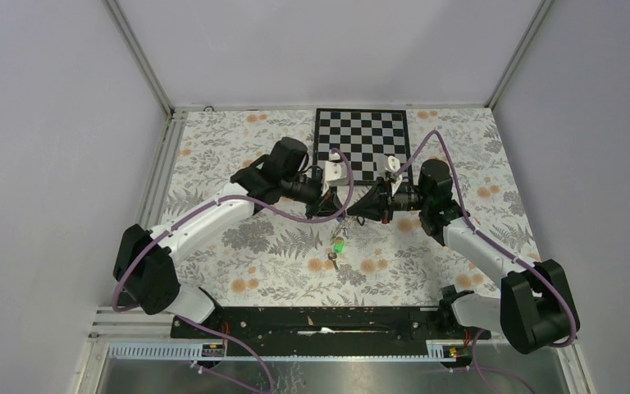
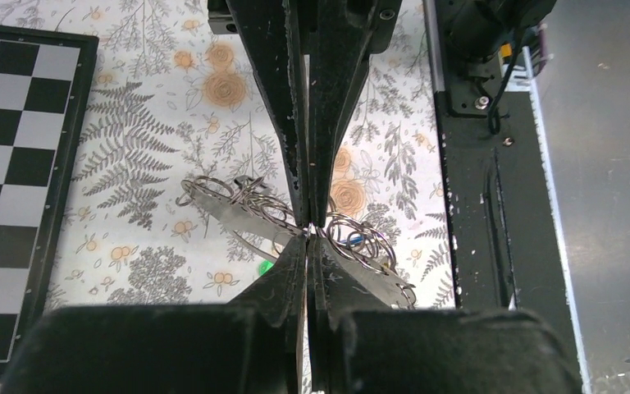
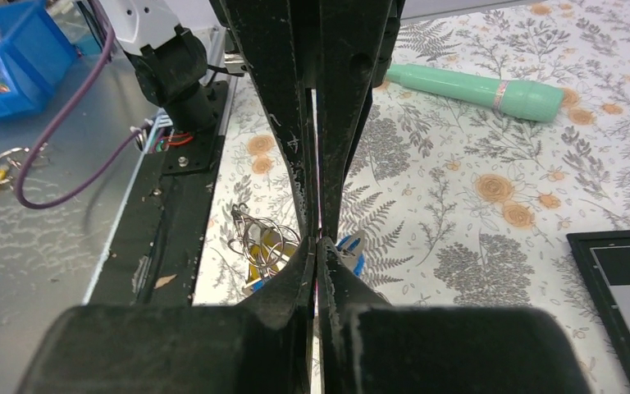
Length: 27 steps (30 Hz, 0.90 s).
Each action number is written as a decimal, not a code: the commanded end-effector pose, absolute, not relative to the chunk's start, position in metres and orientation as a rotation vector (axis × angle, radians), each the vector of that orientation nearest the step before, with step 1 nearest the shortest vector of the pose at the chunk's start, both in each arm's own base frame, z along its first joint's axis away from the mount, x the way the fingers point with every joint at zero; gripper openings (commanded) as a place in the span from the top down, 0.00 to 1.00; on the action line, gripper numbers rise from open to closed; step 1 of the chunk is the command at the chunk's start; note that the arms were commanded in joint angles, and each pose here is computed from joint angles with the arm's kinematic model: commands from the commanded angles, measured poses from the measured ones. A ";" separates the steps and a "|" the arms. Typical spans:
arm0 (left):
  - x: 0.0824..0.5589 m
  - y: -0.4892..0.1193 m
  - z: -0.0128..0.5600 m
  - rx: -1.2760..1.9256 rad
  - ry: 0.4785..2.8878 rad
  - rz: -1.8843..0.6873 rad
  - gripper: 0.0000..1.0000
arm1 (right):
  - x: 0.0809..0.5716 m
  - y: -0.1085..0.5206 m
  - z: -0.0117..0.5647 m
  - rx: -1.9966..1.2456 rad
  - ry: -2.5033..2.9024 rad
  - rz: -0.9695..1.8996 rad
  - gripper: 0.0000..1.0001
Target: Put the keys on the keyring
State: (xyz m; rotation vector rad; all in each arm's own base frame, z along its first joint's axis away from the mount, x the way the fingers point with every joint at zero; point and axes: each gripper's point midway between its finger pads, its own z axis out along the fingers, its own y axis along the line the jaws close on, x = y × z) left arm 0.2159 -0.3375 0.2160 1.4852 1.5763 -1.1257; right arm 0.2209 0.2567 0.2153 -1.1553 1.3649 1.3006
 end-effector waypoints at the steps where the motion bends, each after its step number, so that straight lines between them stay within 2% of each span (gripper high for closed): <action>1: 0.235 -0.336 0.230 1.511 1.593 -0.926 1.00 | 0.224 0.254 0.225 -1.244 1.290 1.195 0.92; 8: 0.229 -0.346 0.226 1.596 1.653 -0.833 1.00 | 0.222 0.254 0.218 -1.261 1.296 1.191 0.85; 16: 0.227 -0.352 0.224 1.621 1.668 -0.805 1.00 | 0.222 0.254 0.211 -1.269 1.313 1.178 0.85; 27: 0.225 -0.355 0.226 1.624 1.667 -0.811 1.00 | 0.219 0.258 0.205 -1.276 1.322 1.189 0.94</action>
